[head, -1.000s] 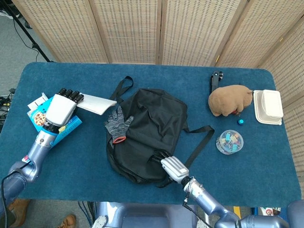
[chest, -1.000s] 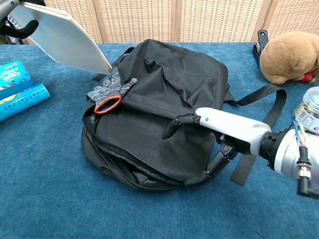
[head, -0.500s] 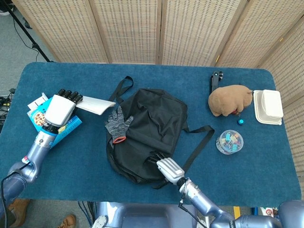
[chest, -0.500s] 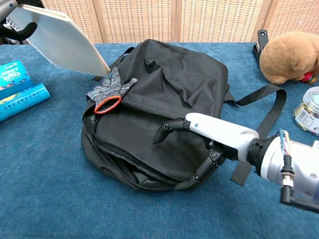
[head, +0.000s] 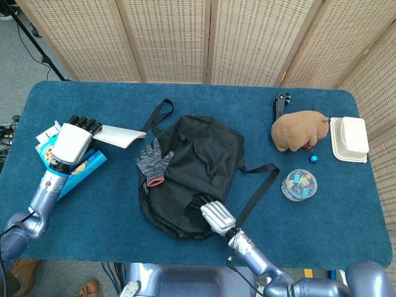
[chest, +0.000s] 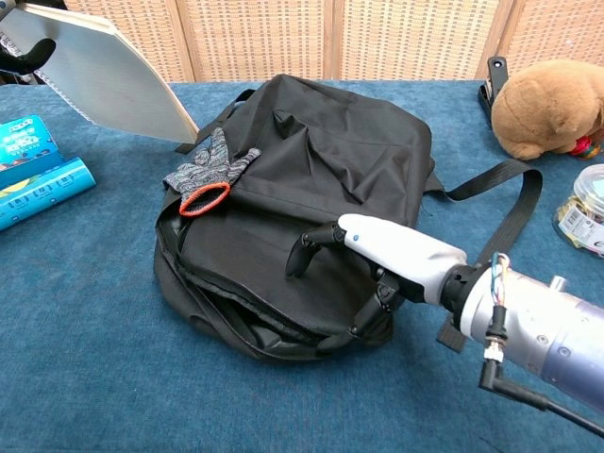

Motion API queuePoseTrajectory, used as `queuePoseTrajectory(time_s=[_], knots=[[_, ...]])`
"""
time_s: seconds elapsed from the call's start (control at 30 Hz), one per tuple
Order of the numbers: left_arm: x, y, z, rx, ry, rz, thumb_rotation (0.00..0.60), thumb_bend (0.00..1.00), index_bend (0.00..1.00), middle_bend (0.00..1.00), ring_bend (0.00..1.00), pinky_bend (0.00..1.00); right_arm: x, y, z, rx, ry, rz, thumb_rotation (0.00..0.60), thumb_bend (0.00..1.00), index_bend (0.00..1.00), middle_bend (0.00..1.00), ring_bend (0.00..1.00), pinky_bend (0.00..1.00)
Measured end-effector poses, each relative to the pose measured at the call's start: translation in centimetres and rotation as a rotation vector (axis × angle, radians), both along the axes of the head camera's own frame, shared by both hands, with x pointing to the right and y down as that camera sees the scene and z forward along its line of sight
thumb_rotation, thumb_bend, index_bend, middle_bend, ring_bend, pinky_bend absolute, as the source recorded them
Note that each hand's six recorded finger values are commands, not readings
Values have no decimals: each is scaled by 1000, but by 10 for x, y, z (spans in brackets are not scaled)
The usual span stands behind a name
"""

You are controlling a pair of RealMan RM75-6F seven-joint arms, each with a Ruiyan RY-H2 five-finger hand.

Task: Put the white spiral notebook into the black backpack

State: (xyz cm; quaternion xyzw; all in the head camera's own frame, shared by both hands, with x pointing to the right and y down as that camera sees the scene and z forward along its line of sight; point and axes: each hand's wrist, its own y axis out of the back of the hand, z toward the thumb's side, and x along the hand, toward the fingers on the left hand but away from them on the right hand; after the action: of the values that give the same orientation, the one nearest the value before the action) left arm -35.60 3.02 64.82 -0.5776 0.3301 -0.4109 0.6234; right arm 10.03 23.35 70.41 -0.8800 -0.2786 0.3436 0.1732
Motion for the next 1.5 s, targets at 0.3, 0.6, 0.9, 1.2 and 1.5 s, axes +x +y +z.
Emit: queuePoseTrajectory(time_s=[0.3, 0.6, 0.9, 1.2, 1.5], knots=[[-3, 1, 0, -3, 2, -1, 600, 528, 811, 626, 506, 513, 2, -4, 0, 31, 10, 20, 600, 490, 486, 471, 264, 148], [-6, 3, -1, -3, 12, -4, 600, 529, 811, 626, 506, 513, 6, -12, -1, 59, 18, 41, 600, 639, 559, 541, 326, 253], [-16, 5, -4, -6, 37, -20, 600, 528, 811, 626, 506, 513, 16, -30, -12, 75, -16, 112, 600, 640, 597, 576, 328, 254], [-29, 9, -17, 21, 95, -27, 600, 527, 811, 626, 506, 513, 35, -57, -20, 100, -2, 174, 600, 641, 598, 578, 328, 255], [-37, 15, -32, 61, 139, -9, 600, 527, 811, 626, 507, 513, 64, -90, -19, 117, 54, 253, 600, 641, 600, 580, 328, 255]])
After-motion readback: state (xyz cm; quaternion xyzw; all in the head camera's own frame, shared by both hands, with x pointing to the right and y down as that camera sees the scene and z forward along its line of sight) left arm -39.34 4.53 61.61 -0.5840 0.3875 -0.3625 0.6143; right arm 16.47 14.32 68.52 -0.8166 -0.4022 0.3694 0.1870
